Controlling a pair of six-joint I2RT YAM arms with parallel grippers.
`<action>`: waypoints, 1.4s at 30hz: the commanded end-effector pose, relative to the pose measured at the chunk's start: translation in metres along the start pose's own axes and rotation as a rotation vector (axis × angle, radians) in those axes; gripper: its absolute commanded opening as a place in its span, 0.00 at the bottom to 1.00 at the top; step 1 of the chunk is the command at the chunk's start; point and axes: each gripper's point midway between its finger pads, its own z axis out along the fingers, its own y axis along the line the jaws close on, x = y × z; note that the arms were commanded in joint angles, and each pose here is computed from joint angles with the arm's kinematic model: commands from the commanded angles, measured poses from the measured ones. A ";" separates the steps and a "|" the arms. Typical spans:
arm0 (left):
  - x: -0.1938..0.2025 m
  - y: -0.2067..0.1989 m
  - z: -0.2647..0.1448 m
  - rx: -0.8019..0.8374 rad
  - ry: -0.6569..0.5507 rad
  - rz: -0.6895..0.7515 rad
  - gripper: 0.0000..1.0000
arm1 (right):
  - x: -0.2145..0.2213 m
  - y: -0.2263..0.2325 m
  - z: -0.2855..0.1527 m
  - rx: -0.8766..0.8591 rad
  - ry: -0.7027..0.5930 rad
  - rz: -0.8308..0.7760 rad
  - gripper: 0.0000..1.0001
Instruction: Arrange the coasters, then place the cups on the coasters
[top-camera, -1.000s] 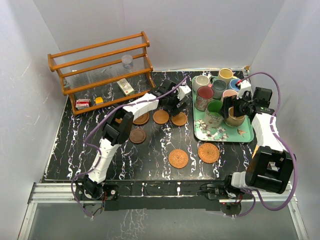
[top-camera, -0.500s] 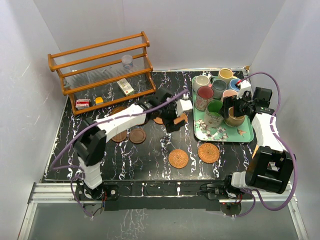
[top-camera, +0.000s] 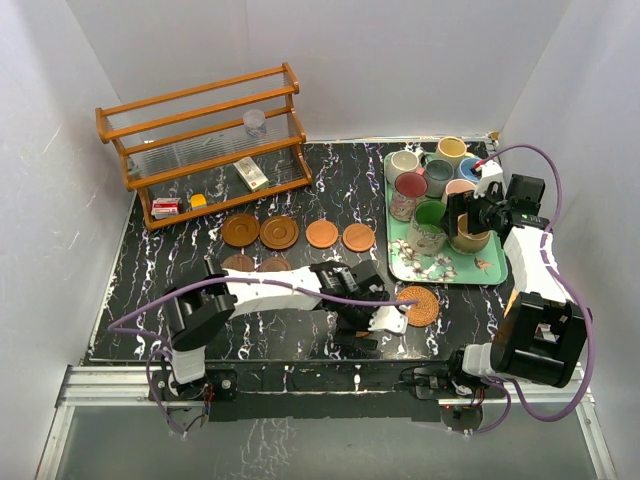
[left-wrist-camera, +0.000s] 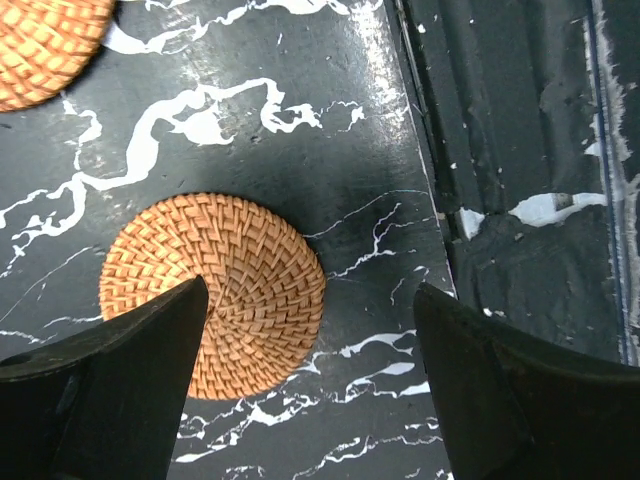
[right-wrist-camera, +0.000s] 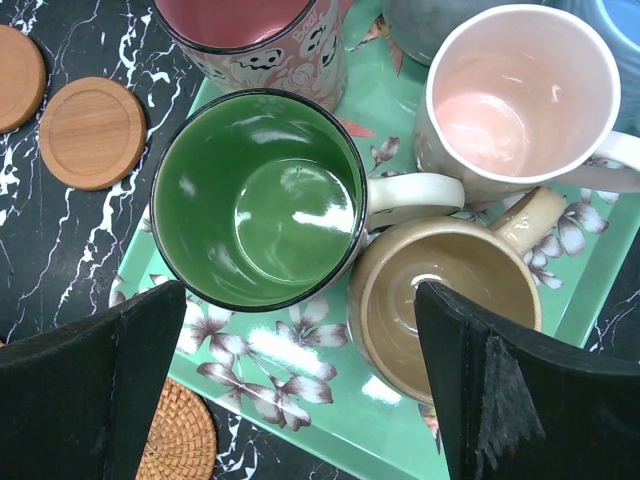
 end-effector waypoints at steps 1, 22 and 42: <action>0.000 0.003 0.004 0.004 0.017 0.048 0.81 | -0.009 -0.006 -0.004 0.026 -0.037 -0.029 0.98; -0.008 0.034 0.002 -0.072 -0.011 0.035 0.63 | -0.003 -0.005 0.001 0.007 -0.005 -0.013 0.98; 0.066 0.041 0.007 -0.046 0.111 -0.092 0.53 | -0.003 -0.005 0.000 0.007 -0.008 -0.016 0.98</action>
